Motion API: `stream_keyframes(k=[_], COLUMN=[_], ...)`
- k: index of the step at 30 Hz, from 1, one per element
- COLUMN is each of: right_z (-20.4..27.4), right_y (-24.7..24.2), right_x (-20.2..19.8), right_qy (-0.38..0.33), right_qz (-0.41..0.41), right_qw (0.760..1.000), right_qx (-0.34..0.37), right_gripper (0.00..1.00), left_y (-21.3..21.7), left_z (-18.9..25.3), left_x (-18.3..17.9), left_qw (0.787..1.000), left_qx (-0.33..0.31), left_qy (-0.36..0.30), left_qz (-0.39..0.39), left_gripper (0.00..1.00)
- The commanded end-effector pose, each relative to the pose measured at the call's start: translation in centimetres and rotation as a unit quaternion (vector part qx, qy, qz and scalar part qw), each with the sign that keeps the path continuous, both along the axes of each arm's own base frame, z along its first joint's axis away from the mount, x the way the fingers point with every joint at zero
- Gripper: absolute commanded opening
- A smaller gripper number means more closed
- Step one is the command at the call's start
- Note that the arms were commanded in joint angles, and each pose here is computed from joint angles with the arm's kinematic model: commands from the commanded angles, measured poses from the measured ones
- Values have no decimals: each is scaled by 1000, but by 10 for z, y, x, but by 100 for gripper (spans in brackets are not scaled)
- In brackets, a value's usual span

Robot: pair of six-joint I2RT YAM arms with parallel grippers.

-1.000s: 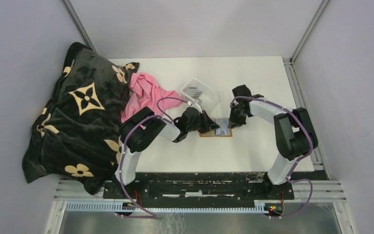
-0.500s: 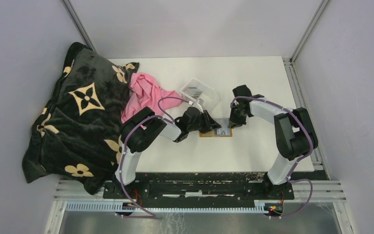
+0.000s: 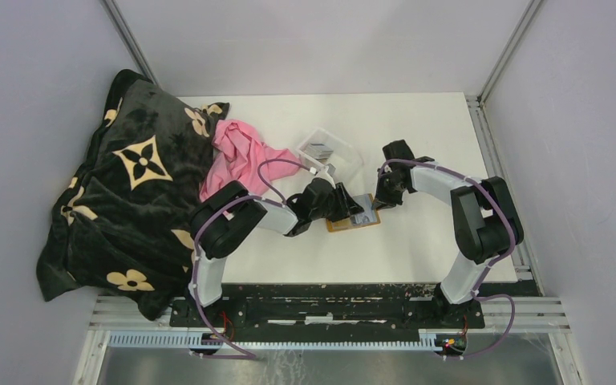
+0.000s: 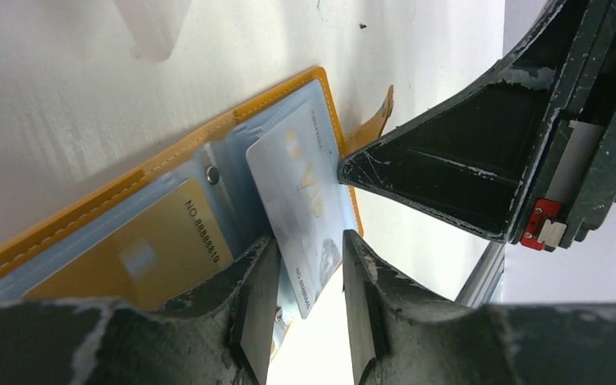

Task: Put the credit cards into the card holder
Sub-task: Insert the credit card into the card holder.

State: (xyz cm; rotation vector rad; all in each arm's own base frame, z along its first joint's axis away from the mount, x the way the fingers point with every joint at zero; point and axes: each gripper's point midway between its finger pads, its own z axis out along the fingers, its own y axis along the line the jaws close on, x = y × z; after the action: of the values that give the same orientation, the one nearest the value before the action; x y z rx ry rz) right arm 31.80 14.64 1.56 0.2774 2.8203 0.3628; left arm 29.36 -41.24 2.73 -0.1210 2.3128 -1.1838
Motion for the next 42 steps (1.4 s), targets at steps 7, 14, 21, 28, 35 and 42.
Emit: stream_keyframes(k=[7,14,21,28,35,42], right_z=[-19,-23,-21,-22,-22,-25], right_y=[6,8,8,8,9,10], right_x=[-6,-8,-8,-9,-7,-8], right_qy=[14,19,19,20,20,23], right_qz=[1,1,4,8,10,11], right_qw=[1000,1000,1000,1000,1000,1000], right_qx=[3,8,8,7,10,12], right_gripper=[20,20,19,19,18,17], left_y=[62,85,89,83,86,92], left_z=[-56,-50,-37,-16,-17,-5], left_x=[-28,-23,-15,-7,-4,1], left_qw=[981,964,962,973,969,968], left_qx=[190,259,266,222,236,234], left_qy=[46,49,38,7,-2,-24], left_qz=[5,29,53,69,69,87], left_gripper=[49,53,53,49,32,19])
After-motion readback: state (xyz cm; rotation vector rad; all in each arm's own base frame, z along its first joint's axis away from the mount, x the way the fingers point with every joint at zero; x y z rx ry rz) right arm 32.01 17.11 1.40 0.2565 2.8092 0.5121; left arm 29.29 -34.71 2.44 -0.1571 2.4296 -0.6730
